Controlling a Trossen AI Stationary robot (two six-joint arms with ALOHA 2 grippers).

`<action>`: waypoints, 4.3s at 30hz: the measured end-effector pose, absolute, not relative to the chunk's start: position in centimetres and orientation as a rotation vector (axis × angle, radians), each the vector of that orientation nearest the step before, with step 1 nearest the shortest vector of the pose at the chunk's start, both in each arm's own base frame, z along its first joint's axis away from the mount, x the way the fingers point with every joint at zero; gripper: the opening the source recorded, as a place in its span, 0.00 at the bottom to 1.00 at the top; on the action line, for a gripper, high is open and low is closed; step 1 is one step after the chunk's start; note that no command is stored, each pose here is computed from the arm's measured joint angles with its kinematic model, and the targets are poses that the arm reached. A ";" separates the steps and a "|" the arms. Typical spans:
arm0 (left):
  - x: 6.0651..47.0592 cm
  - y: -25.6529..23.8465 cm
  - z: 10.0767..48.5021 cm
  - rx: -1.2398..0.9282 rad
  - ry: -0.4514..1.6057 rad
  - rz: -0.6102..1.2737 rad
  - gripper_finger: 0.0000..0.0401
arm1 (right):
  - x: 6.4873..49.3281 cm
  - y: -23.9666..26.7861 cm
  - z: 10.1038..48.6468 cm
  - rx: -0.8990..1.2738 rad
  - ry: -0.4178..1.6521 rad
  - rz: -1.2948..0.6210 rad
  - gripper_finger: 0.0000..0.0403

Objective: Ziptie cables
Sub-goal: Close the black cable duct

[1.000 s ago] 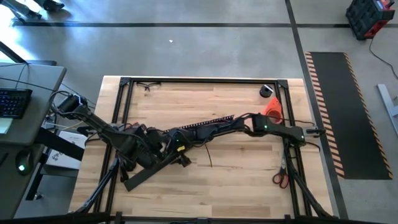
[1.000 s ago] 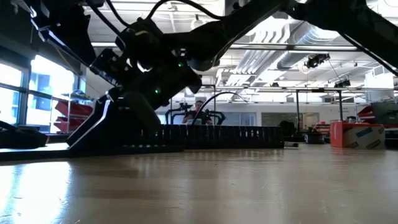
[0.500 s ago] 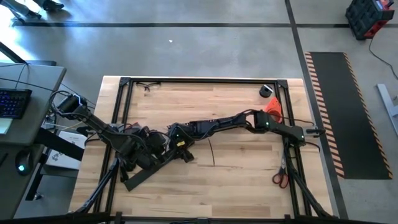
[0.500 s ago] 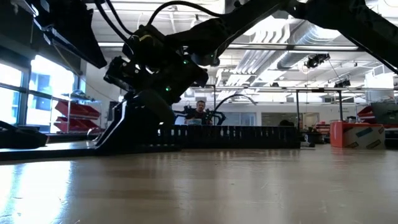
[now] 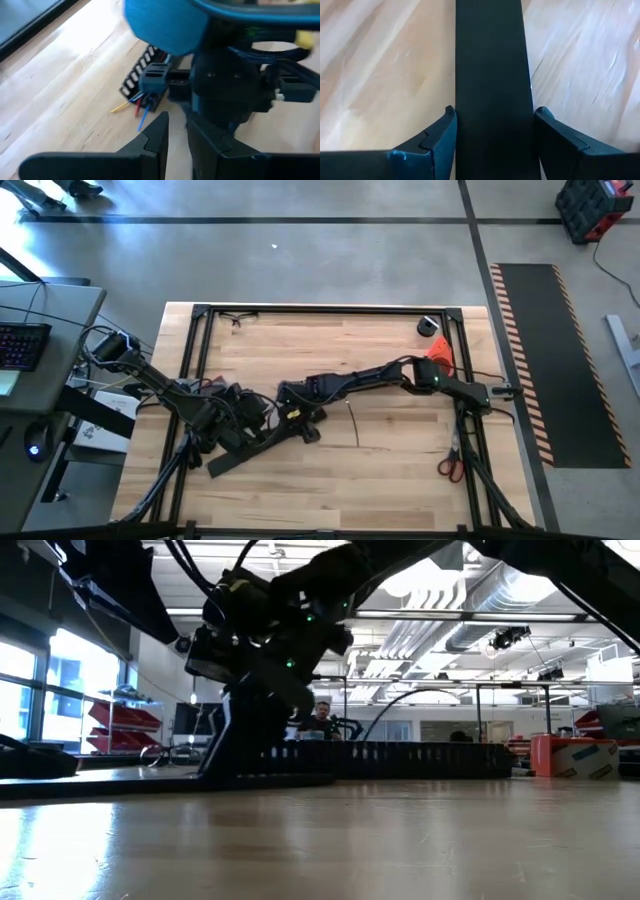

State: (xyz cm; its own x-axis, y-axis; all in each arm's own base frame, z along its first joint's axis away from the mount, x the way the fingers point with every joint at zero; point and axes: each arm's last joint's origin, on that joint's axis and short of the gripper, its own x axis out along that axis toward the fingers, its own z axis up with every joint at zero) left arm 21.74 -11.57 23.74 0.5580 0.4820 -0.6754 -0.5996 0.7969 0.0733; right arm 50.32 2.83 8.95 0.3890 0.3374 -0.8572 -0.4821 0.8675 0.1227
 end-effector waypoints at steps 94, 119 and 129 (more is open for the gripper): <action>25.1 -13.2 23.2 -0.069 0.523 0.606 0.12 | 29.2 9.8 7.2 -0.083 0.640 0.229 0.79; 26.5 -13.4 22.4 -0.152 0.436 0.659 0.12 | 28.5 8.7 9.2 -0.163 0.690 0.210 0.51; 26.3 -13.2 23.0 -0.131 0.406 0.675 0.12 | 27.1 7.2 14.8 -0.237 0.642 0.204 0.51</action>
State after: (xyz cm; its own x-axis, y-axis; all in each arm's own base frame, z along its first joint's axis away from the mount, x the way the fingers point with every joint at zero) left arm 26.31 -13.20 22.95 0.7060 0.5799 -0.4064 -0.6306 0.7761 0.0120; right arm 27.08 7.20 14.82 0.7827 0.1145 -0.6117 -0.2602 0.9531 -0.1545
